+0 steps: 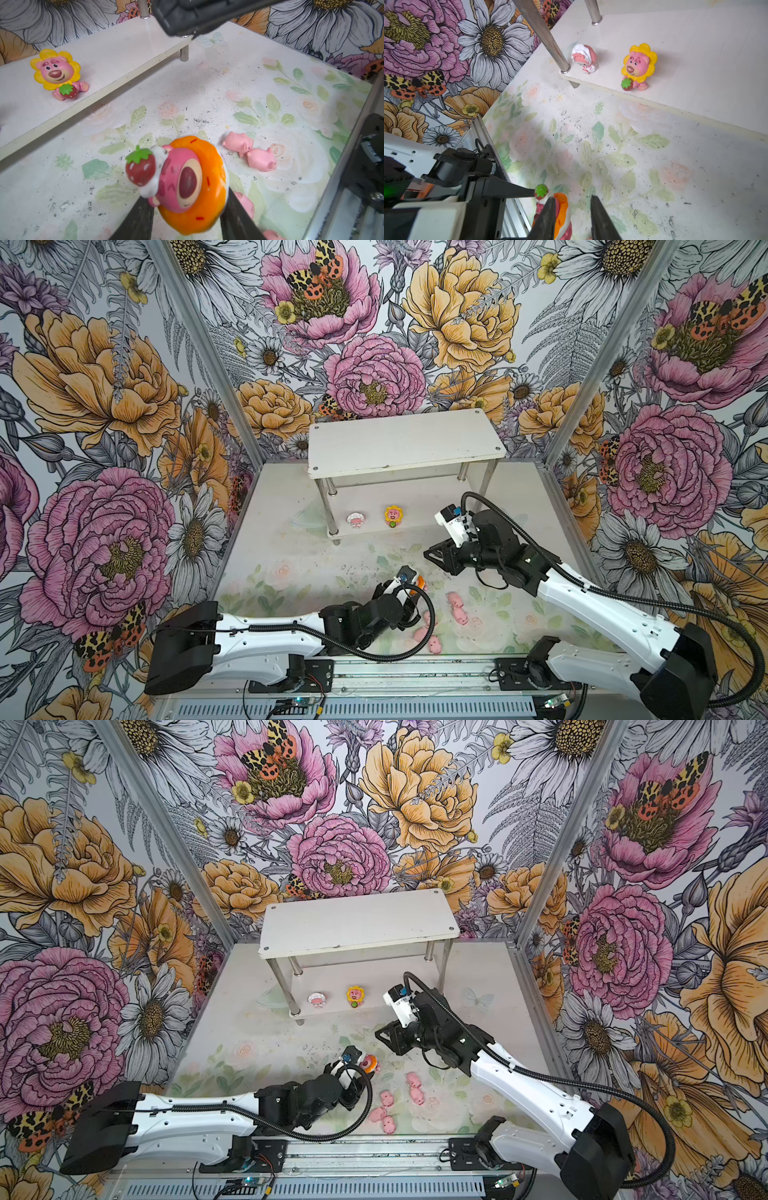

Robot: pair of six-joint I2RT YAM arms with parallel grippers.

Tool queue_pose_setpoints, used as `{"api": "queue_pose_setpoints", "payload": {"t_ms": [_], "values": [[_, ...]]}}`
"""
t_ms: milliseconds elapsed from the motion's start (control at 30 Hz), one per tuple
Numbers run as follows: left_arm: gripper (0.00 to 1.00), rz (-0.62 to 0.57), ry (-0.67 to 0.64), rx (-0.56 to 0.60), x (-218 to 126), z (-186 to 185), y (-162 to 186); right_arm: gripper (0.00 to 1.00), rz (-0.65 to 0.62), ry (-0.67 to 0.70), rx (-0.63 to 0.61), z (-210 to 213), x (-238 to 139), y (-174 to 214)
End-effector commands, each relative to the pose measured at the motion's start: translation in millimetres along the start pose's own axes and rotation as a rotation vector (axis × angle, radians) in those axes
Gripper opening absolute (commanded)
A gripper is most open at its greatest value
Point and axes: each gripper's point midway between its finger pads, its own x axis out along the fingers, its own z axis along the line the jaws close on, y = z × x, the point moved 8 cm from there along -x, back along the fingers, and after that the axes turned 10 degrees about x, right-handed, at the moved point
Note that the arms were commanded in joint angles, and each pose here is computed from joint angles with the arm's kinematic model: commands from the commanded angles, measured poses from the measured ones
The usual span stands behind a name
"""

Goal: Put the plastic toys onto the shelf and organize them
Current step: 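Lift the pink bear with the right gripper while the left gripper moves beside it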

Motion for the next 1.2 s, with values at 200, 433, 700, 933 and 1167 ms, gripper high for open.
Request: {"api": "queue_pose_setpoints", "payload": {"t_ms": [200, 433, 700, 933, 1167], "values": [[0.02, -0.086, 0.090, 0.122, -6.7, -7.9, -29.0, 0.38, 0.090, -0.254, -0.098, 28.8, 9.6, 12.1], [0.03, -0.130, 0.149, 0.106, -18.4, -7.2, -33.5, 0.43, 0.160, -0.286, -0.161, 40.4, 28.3, 20.7], [0.03, -0.142, 0.164, 0.108, -27.4, -3.0, -31.5, 0.41, 0.164, -0.240, -0.148, 34.0, 32.9, 22.9], [0.04, -0.152, 0.166, 0.111, -32.2, -0.2, -28.6, 0.26, 0.168, -0.241, -0.147, 34.1, 31.0, 24.1], [0.10, -0.164, 0.147, 0.084, -36.2, 9.1, -28.2, 0.02, 0.178, -0.248, -0.148, 34.2, 34.6, 23.4]]}}
